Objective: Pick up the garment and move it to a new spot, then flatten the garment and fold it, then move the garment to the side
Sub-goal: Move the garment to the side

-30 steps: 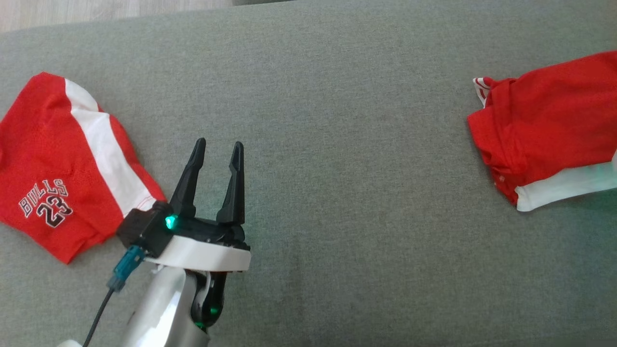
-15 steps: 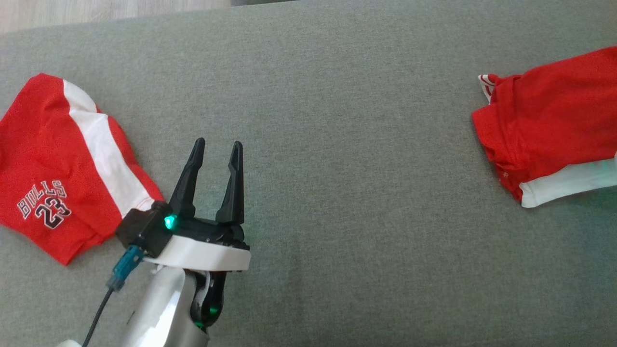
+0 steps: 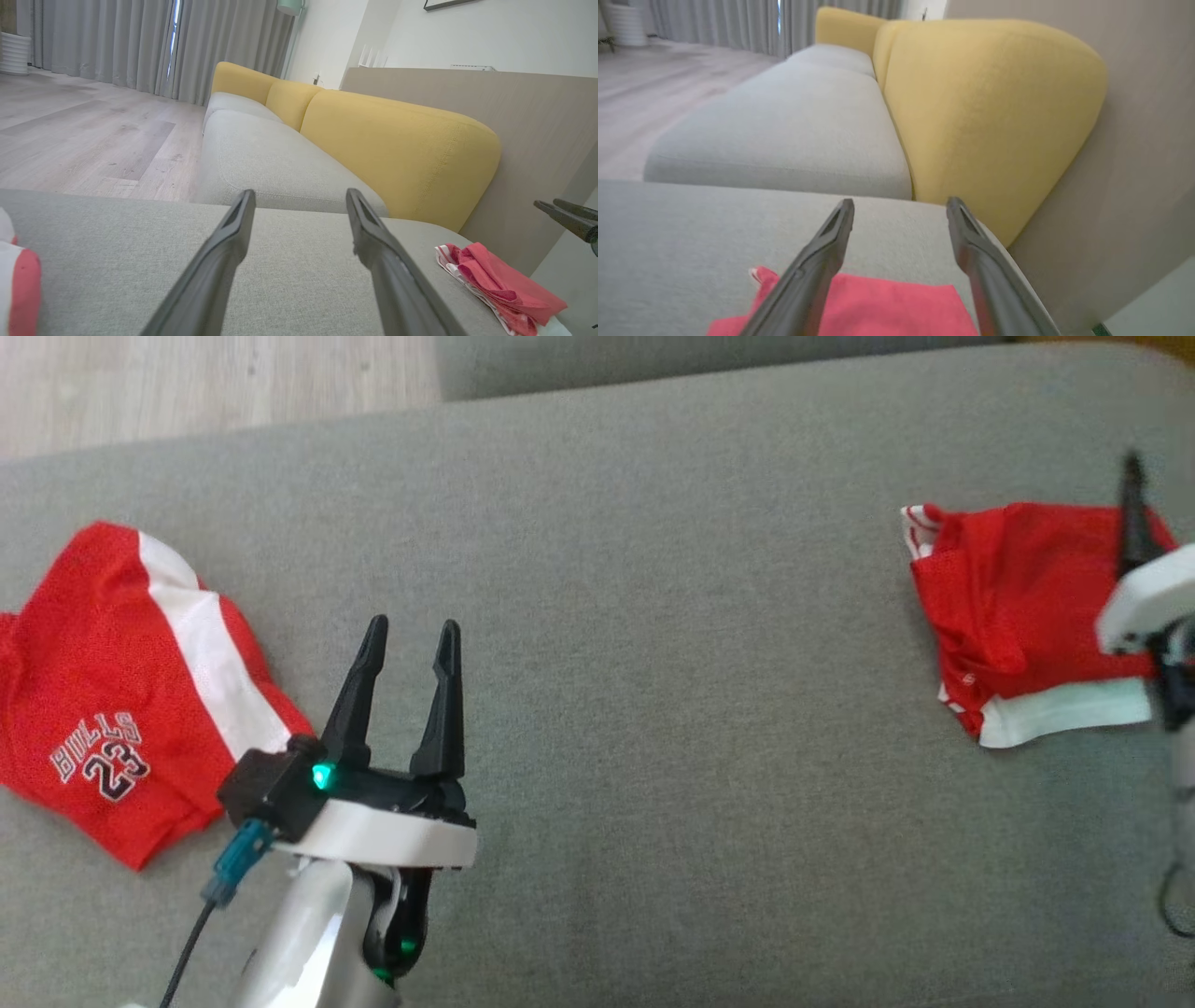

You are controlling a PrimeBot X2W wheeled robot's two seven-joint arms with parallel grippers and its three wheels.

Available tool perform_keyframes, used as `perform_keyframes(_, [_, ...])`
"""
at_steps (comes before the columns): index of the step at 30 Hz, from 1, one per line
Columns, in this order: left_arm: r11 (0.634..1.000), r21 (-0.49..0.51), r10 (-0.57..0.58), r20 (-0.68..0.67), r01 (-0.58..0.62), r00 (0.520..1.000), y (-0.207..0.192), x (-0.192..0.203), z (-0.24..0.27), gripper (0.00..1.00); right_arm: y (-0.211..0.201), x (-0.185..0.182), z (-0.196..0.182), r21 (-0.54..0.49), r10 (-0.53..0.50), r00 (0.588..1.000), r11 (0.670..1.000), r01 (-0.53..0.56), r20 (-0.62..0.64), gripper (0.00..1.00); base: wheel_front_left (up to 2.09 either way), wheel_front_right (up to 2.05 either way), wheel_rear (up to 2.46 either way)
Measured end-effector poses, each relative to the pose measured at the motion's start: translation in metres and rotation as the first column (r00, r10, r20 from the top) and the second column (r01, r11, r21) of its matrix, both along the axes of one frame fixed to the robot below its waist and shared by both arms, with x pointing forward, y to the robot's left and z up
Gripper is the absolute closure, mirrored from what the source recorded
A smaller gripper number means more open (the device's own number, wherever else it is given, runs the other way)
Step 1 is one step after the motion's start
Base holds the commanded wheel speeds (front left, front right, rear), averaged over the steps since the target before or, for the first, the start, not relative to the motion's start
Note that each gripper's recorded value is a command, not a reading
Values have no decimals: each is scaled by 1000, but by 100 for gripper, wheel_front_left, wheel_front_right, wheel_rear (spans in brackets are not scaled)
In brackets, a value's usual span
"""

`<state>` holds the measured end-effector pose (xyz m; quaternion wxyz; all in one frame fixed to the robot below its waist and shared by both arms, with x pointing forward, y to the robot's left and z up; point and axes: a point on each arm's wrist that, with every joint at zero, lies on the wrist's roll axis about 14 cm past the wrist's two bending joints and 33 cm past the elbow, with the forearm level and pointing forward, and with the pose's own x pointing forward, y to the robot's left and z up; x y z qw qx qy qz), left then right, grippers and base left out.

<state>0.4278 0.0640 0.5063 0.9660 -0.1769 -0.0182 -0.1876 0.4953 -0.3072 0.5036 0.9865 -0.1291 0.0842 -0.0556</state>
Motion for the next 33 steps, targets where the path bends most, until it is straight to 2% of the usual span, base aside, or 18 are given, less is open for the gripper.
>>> perform_keyframes(7, [999, -6, 38, 22, -38, 999, 12, -18, 11, 0, 44, -7, 50, 93, 72, 978, 991, -92, 196, 0, 0, 0, 0])
perform_keyframes(13, [997, -4, 76, 46, -76, 996, 24, -32, 20, 0, 88, -30, 59, 219, 111, 951, 959, -178, 289, 0, 0, 0, 0])
perform_keyframes(18, [994, 4, 108, 17, -108, 994, 36, -48, 9, 0, 123, -54, 43, 328, 129, 946, 917, -227, 296, 0, 0, 0, 0])
perform_keyframes(21, [991, 19, 134, -2, -134, 991, 45, -59, 1, 0, 136, -77, 17, 396, 132, 956, 889, -231, 261, 0, 0, 0, 0])
perform_keyframes(23, [989, 23, 143, -1, -143, 990, 48, -61, 1, 0, 142, -88, 5, 411, 140, 960, 882, -233, 242, 0, 0, 0, 0])
perform_keyframes(27, [986, 27, 162, -5, -162, 987, 54, -68, -1, 0, 160, -112, -23, 499, 160, 970, 835, -231, 181, 0, 0, 0, 0])
perform_keyframes(33, [986, 26, 166, -12, -166, 986, 56, -71, -3, 0, 161, -120, -30, 505, 161, 972, 832, -227, 171, 0, 0, 0, 0])
